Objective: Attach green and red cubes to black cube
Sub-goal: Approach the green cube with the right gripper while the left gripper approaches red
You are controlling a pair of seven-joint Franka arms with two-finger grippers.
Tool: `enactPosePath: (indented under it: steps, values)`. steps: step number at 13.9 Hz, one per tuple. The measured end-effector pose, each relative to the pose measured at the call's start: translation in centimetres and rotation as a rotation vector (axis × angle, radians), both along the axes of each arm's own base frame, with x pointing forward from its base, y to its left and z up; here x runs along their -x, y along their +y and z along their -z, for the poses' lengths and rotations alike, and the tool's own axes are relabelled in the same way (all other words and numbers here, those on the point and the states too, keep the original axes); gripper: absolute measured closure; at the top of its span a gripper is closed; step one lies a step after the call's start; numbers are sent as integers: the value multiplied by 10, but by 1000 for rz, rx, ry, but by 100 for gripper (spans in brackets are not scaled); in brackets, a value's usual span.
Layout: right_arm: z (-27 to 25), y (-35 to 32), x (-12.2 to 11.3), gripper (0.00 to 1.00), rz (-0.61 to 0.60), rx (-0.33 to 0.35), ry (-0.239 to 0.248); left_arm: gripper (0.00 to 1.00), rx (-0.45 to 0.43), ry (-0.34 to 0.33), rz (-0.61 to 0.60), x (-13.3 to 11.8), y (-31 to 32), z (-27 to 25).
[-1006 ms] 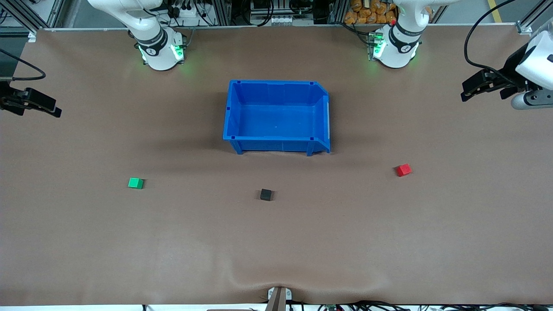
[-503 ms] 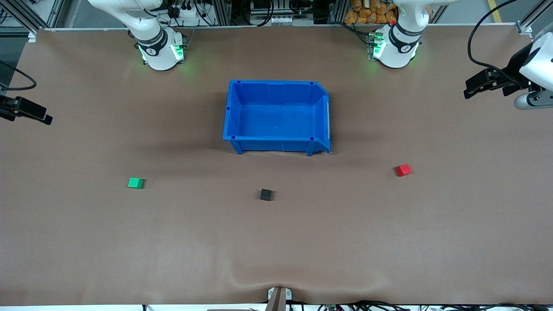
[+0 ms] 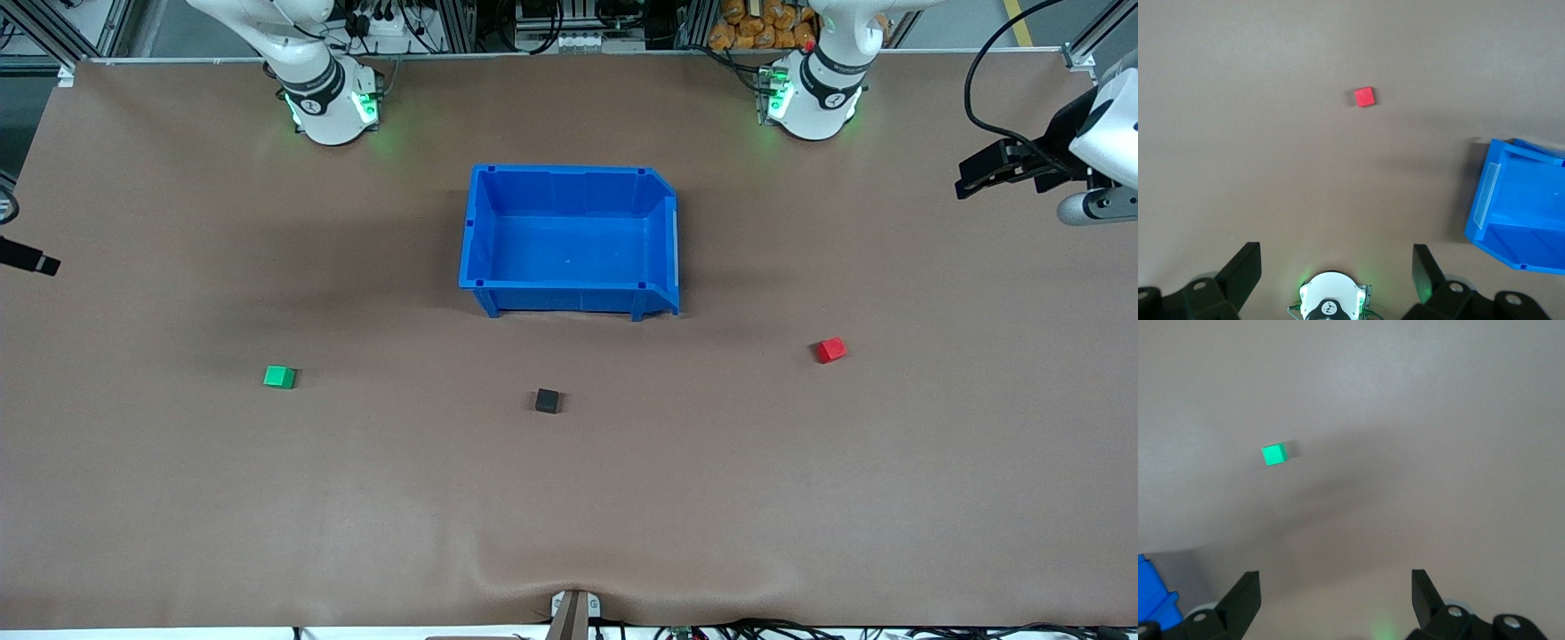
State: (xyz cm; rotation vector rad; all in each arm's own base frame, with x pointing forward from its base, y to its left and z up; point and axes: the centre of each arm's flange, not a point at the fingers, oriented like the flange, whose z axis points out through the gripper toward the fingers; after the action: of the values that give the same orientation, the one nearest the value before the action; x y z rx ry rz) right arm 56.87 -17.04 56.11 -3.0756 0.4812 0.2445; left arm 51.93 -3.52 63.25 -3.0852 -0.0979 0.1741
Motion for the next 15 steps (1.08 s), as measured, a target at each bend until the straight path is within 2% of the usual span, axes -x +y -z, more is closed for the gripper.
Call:
enactPosePath:
  steps: [3,7,11,15]
  values:
    - [27,2,-15,0,-6,-2,18,0,2,16,-13,-7,8,11]
    - [60,16,-33,0,-32,-19,52,0,8,24,-13,-27,10,50]
    - [100,49,-58,0,-71,-56,53,0,19,35,-4,-52,8,92]
    - [112,59,-66,0,-87,-57,64,0,30,58,-2,-73,8,132]
